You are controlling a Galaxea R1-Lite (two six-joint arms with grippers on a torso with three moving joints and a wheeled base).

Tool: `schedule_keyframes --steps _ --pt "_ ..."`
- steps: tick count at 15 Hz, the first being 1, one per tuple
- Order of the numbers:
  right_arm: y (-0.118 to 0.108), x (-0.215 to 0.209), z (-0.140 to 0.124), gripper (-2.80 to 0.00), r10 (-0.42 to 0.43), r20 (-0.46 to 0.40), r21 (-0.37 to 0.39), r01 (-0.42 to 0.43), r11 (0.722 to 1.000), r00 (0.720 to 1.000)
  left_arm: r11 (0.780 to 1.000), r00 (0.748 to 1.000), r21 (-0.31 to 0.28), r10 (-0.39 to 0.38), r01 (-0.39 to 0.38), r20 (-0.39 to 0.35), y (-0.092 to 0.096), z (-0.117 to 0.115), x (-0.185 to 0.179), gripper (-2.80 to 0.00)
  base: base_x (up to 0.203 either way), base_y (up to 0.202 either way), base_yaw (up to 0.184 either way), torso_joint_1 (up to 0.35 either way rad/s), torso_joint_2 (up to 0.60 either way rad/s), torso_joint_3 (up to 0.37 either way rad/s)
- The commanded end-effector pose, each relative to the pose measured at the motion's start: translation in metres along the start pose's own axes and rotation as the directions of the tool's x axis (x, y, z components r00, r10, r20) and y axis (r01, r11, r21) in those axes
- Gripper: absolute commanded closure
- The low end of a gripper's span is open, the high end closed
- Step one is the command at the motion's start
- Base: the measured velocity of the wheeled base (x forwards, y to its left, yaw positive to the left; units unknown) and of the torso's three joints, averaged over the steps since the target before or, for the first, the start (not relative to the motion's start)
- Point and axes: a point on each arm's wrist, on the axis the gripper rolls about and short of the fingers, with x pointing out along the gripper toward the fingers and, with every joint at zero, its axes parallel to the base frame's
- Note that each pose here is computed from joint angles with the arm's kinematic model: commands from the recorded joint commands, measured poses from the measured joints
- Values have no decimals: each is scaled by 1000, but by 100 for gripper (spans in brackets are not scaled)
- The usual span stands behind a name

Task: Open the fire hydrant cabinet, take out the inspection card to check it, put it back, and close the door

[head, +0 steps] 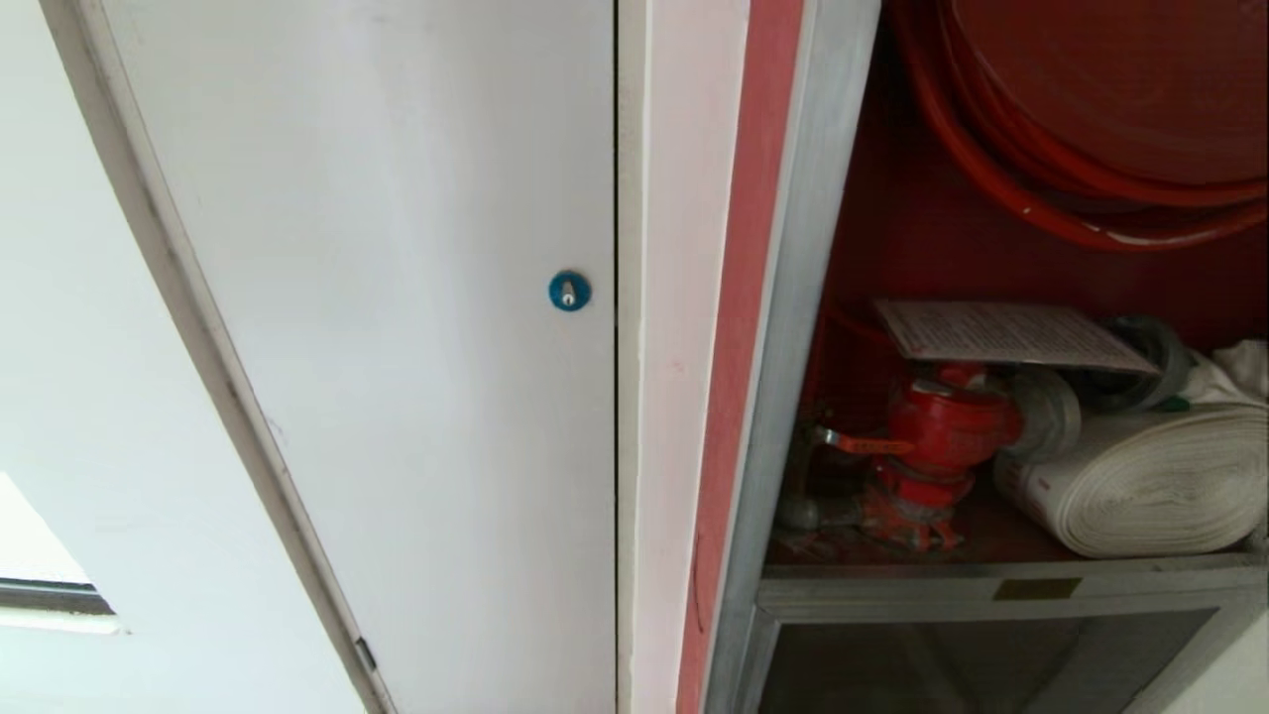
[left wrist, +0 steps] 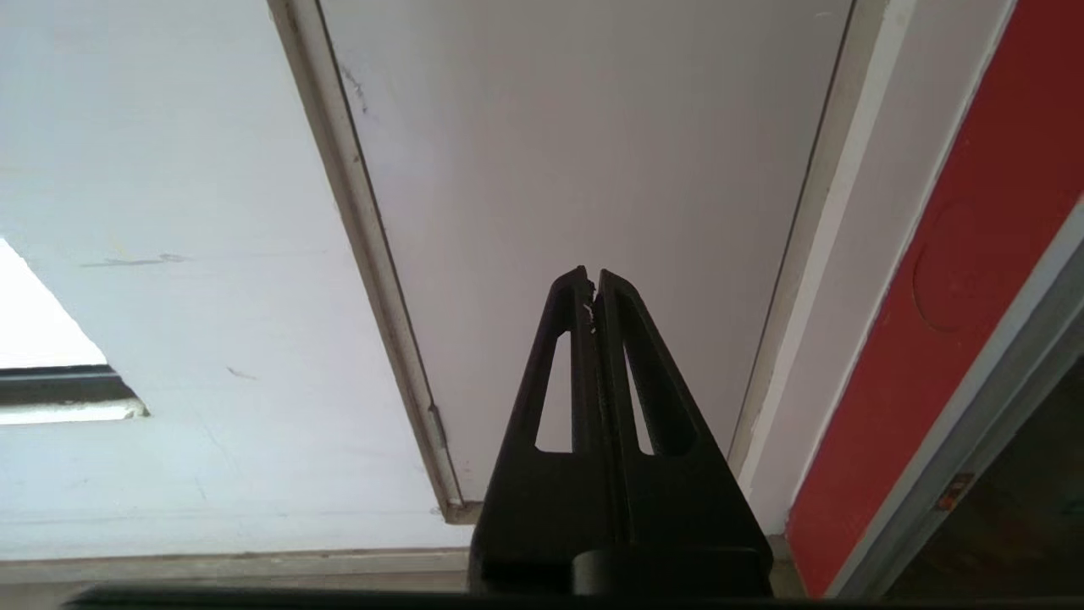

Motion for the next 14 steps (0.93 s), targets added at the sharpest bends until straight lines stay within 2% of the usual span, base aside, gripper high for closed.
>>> schedule_keyframes --steps 1,14 --pt "0 0 0 0 0 -2 0 0 1000 1000 1000 1000 -5 4 -4 -13 0 -3 1 0 -198 0 0 2 7 2" --pt "0 0 0 0 0 -1 0 0 1000 1000 1000 1000 -5 4 -4 -13 0 -3 1 0 -197 0 1 0 4 1"
